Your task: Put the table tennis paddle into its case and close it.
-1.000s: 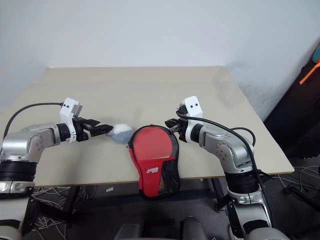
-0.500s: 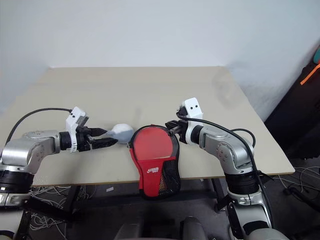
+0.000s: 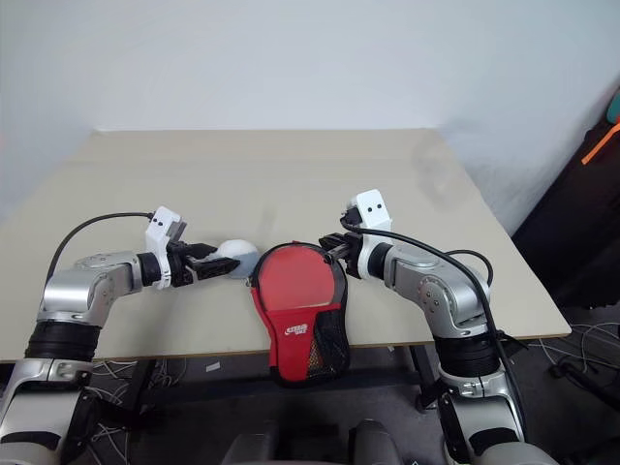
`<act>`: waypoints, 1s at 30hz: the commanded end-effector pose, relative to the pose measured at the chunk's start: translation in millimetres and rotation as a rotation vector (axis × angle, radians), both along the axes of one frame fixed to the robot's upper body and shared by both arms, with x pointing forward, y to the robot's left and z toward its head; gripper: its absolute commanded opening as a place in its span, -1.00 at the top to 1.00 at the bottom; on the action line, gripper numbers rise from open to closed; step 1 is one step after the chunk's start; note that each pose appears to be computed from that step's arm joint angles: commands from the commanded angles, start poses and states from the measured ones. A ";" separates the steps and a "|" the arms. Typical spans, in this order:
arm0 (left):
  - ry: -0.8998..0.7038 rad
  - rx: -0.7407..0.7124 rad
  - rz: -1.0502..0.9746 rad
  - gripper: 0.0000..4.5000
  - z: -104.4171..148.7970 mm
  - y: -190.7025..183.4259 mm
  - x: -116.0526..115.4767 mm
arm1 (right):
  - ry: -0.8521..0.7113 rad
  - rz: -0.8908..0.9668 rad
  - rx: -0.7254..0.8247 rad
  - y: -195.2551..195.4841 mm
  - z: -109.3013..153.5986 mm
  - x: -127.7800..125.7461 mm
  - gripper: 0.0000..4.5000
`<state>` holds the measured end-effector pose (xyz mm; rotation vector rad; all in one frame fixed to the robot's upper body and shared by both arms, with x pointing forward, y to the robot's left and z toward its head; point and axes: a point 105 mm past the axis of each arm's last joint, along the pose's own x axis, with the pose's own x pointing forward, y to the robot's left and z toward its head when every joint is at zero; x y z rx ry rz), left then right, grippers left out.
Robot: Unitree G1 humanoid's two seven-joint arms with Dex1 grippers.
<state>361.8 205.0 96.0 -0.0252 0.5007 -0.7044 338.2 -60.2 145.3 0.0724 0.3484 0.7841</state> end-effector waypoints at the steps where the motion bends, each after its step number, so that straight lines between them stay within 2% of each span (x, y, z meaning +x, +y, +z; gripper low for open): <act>1: -0.048 0.002 0.009 -1.00 8.7 -5.6 15.7 | -0.058 0.001 0.013 2.0 14.6 1.3 0.85; 8: -0.014 -0.008 0.050 -1.00 -6.1 -9.3 29.0 | -0.057 0.000 0.021 4.5 14.8 0.7 0.85; 17: 0.028 0.026 0.063 -1.00 -22.2 -9.4 29.2 | -0.054 0.001 0.023 6.2 13.8 -0.6 0.85; 21: 0.030 0.022 0.076 -0.62 -23.0 -6.8 29.2 | -0.052 0.002 0.024 6.6 13.4 -0.3 0.87; 23: 0.028 0.018 0.073 -0.25 -22.7 -8.1 28.0 | -0.051 0.004 0.025 7.2 13.1 -0.5 0.87; 27: 0.028 0.013 0.081 0.30 -23.3 -8.6 27.3 | -0.049 0.008 0.026 8.5 12.7 -0.4 0.87; 30: 0.027 0.011 0.089 0.63 -22.2 -8.6 27.3 | -0.048 0.015 0.025 9.4 12.5 -1.1 0.87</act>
